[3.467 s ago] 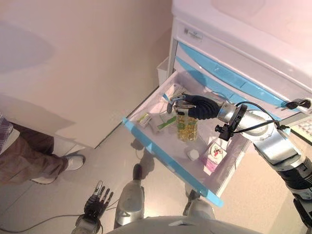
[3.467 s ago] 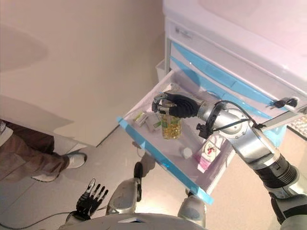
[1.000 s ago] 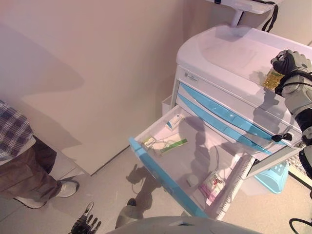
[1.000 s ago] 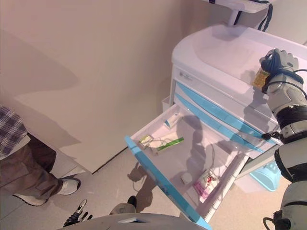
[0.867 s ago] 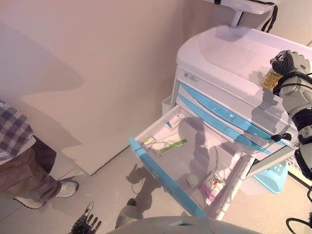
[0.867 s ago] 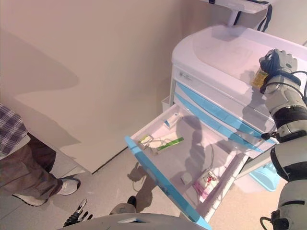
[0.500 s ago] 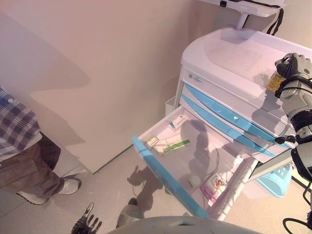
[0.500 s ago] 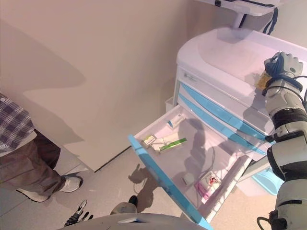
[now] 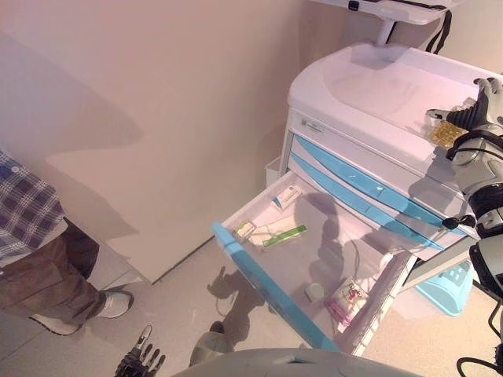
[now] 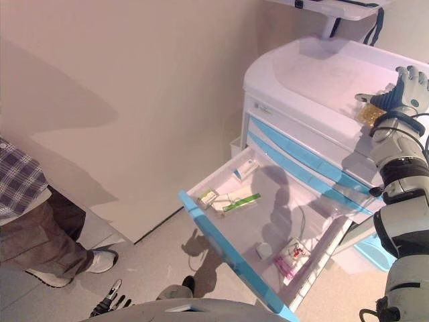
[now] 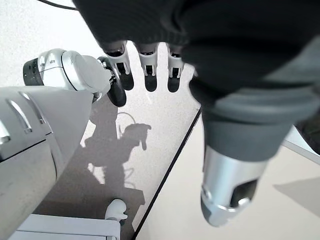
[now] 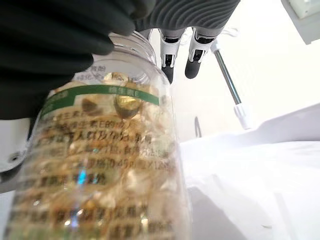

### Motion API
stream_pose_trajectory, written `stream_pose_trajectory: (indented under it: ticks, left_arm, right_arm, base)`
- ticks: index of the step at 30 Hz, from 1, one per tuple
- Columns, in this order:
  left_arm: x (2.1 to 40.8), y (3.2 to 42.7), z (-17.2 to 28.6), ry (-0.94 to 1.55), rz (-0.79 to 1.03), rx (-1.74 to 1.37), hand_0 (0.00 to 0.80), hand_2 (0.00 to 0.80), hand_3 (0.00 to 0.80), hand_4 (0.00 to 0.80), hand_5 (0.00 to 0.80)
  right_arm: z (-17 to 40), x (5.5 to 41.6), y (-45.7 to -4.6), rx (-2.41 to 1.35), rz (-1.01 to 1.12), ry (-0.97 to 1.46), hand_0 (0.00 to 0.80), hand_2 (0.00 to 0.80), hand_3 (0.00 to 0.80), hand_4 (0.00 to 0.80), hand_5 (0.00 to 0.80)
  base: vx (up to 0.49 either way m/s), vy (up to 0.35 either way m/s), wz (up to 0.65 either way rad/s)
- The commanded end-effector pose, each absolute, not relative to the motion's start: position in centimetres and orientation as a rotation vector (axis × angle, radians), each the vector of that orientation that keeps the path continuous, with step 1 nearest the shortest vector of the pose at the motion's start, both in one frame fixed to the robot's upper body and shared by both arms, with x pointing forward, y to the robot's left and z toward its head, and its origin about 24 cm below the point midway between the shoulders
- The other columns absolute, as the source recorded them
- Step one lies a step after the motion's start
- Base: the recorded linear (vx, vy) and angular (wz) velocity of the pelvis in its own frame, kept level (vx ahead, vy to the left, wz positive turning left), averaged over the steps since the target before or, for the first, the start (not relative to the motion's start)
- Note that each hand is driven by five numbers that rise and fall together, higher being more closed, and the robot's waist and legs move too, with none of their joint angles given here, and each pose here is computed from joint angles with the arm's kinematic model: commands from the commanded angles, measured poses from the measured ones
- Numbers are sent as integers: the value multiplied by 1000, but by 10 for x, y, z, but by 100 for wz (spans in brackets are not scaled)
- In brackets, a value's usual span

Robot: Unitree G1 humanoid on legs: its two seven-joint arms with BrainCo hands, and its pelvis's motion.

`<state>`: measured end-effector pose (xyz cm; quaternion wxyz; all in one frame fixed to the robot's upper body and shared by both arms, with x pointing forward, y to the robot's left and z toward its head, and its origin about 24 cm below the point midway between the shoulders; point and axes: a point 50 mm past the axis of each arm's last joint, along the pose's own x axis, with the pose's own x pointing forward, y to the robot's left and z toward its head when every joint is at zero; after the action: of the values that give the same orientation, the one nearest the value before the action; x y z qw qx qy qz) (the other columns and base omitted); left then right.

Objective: Open the drawer and pick up the medicine

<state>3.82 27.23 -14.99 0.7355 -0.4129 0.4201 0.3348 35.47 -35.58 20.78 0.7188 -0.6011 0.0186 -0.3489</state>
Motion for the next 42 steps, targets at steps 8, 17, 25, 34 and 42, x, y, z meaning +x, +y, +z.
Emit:
stream_pose_trajectory:
  ticks: [8,17,25,34,42]
  left_arm:
    - [35,280,-148,934,706,-858,0,0,0,0,0]
    - [28,275,-149,917,678,-876,0,0,0,0,0]
    - [32,265,-150,877,628,-881,0,0,0,0,0]
    - [53,257,-145,845,476,-753,0,0,0,0,0]
    - [70,251,-140,916,257,-453,0,0,0,0,0]
  right_arm:
    - [288,346,-341,-1269,-906,-311,0,0,0,0,0]
    - [346,327,-281,-1273,-826,-733,0,0,0,0,0]
    - [359,292,-227,-1223,-605,-1000,0,0,0,0,0]
    - [326,262,-191,-1075,-170,-1025,0,0,0,0,0]
    - [276,240,-177,-909,185,-924,0,0,0,0,0]
  base:
    - [0,0,0]
    - [-9,2,-9]
    - [-31,4,-13]
    - [-47,-4,-10]
    - [-44,1,-16]
